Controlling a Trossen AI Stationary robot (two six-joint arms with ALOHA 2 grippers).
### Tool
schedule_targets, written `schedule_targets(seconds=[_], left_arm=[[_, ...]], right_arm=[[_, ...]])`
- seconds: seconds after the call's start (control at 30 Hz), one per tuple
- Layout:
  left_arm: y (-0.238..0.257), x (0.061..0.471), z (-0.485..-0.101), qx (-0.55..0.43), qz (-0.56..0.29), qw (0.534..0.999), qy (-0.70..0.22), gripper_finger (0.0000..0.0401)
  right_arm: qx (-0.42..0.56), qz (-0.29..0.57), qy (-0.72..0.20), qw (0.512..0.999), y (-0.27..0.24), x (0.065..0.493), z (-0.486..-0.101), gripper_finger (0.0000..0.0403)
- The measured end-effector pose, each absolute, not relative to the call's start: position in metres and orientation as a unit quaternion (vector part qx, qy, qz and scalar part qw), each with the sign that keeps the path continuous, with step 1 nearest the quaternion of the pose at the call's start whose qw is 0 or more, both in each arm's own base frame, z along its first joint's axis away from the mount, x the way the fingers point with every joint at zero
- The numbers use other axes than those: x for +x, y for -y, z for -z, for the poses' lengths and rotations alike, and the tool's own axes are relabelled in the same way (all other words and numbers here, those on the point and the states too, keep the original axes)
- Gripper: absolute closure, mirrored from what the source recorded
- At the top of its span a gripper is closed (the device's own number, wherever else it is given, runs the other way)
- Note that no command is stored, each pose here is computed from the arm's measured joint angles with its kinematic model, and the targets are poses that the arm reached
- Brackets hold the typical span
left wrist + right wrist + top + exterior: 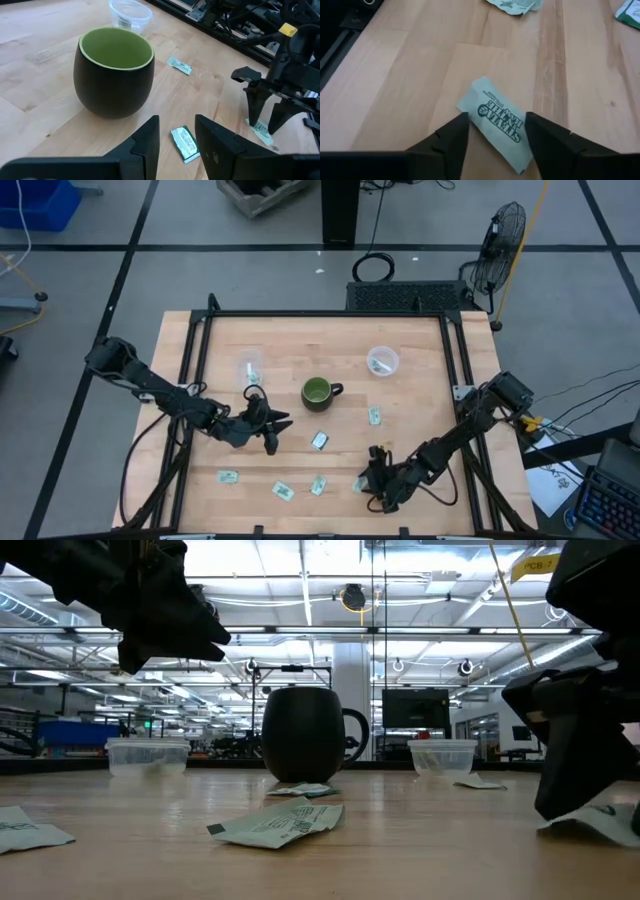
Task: Pick and place items into bin
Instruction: Put the green stevia packet into the right transparent bin
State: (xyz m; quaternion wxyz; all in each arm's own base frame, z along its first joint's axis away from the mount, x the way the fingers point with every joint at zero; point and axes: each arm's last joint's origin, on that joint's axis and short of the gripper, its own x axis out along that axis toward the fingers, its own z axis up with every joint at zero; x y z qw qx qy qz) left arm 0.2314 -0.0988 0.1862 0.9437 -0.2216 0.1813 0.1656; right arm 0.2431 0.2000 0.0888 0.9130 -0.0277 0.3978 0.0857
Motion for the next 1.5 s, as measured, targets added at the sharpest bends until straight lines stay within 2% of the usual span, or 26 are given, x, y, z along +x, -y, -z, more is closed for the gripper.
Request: schedule_targets(seconds=[0.17,0.33,0.67,0.8,1.03,1.2,1.5], left_arm=[[0.099,0.231,-0.186,-0.221,-0.166,0.944,-0.181,0.0272],[0.099,0.231,-0.186,-0.221,-0.166,0.944,-0.181,0.0272],[0.099,0.231,-0.186,-0.22,-0.167,0.943,-0.183,0.0272],[0.099,0.231,-0.186,-0.22,-0.168,0.943,-0.183,0.0272],[0.099,0.231,-0.186,-0.222,-0.168,0.943,-0.182,0.0272],[0.099,0.231,-0.186,-0.223,-0.168,0.943,-0.182,0.0272],[0.099,0.231,-0.186,-0.224,-0.167,0.943,-0.18,0.0272]], right_arm=[[-0.043,-0.086,-0.389,0.916,-0.2,0.243,-0.091,0.028],[-0.064,-0.087,-0.373,0.922,-0.195,0.247,-0.098,0.0315],[-0.125,-0.043,-0.323,0.937,-0.174,0.252,-0.137,0.0328],[-0.146,0.024,-0.312,0.938,-0.158,0.246,-0.159,0.033],[-0.139,0.206,-0.275,0.929,-0.12,0.226,-0.199,0.0331],[-0.108,0.267,-0.251,0.924,-0.09,0.225,-0.221,0.0336],[-0.034,0.369,-0.32,0.872,-0.014,0.228,-0.22,0.0341]])
